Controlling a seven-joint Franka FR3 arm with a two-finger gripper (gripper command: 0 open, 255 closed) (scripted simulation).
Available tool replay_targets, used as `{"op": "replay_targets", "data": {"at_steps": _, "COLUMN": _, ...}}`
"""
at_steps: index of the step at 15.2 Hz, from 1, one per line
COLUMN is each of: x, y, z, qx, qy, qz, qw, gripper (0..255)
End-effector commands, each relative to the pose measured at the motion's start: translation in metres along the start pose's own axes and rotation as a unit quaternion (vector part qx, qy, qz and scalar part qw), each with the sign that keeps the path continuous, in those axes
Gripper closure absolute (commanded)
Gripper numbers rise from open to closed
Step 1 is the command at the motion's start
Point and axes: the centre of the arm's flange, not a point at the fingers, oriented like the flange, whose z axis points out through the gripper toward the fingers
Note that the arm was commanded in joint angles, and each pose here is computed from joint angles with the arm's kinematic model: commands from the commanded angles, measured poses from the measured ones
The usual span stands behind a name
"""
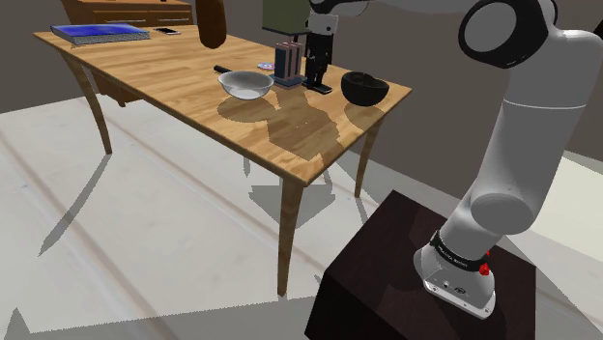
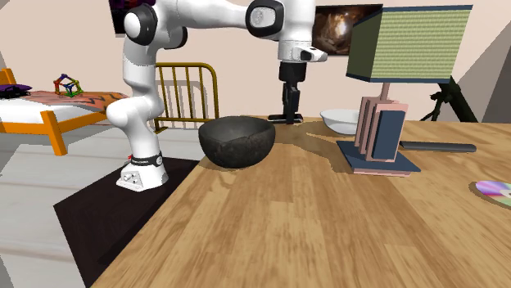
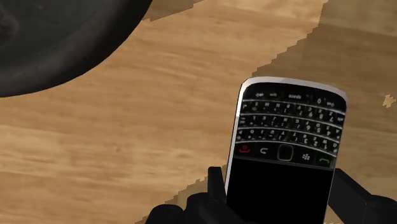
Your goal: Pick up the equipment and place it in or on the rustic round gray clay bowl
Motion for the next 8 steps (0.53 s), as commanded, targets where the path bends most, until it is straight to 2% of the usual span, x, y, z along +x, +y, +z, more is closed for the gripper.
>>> {"op": "replay_targets", "data": {"at_steps": 1, "x": -0.001, "y": -0.002, "z": -0.010, "qx": 0.000, "qy": 0.000, "qz": 0.000, "qw": 1.0000, "gripper": 255}}
{"op": "replay_targets", "data": {"at_steps": 8, "x": -0.002, "y": -0.004, "z": -0.047, "qx": 0.000, "qy": 0.000, "qz": 0.000, "qw": 1.0000, "gripper": 255}}
